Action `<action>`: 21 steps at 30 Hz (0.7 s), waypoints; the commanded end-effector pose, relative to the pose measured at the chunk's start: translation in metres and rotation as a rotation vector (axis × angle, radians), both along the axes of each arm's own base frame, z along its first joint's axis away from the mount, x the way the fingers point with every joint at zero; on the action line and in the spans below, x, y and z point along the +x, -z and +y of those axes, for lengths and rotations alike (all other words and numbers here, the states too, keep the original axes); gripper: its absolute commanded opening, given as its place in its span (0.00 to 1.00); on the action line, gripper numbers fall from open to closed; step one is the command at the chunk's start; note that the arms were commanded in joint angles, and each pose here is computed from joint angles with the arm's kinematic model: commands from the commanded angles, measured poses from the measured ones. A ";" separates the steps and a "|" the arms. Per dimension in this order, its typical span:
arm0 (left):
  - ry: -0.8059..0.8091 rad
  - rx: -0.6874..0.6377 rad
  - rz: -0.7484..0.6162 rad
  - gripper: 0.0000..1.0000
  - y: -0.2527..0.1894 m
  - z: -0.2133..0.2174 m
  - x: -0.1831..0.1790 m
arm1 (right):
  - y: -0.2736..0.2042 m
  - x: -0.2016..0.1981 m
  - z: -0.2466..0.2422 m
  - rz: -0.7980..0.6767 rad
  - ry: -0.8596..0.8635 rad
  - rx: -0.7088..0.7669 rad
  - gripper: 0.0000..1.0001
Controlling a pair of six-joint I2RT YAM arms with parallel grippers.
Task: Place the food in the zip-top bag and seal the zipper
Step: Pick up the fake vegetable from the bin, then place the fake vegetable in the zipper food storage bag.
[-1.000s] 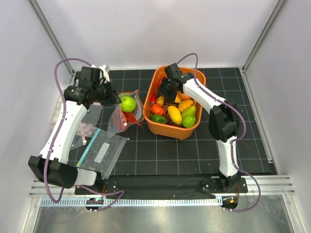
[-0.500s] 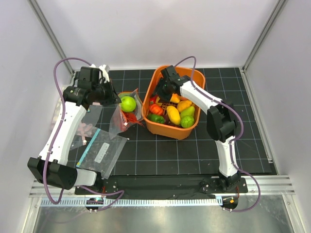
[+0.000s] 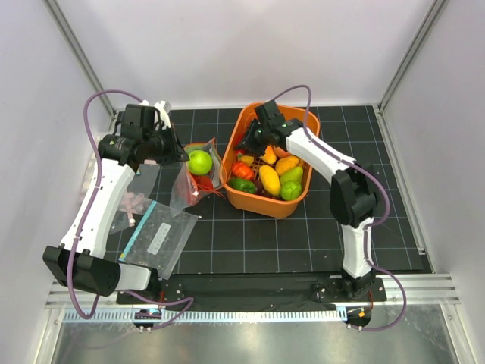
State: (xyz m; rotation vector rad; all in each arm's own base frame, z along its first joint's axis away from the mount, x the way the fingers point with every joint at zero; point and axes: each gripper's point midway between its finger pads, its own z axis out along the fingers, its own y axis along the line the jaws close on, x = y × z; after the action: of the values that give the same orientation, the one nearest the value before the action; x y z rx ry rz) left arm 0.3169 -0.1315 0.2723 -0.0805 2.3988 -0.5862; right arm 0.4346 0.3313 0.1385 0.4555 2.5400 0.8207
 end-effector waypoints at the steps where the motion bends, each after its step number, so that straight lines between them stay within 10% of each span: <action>1: 0.029 -0.048 -0.122 0.00 -0.036 -0.008 0.005 | -0.110 -0.013 0.005 -0.236 -0.120 0.148 0.14; 21: 0.031 -0.143 -0.141 0.00 -0.059 -0.023 0.015 | -0.253 -0.171 0.018 -0.338 -0.778 0.627 0.13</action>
State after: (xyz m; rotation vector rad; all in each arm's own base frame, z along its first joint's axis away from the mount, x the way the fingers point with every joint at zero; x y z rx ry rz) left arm 0.3206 -0.1413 0.2898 -0.1121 2.3635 -0.6663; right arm 0.2981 0.3520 0.3644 -0.3574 2.1350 1.6648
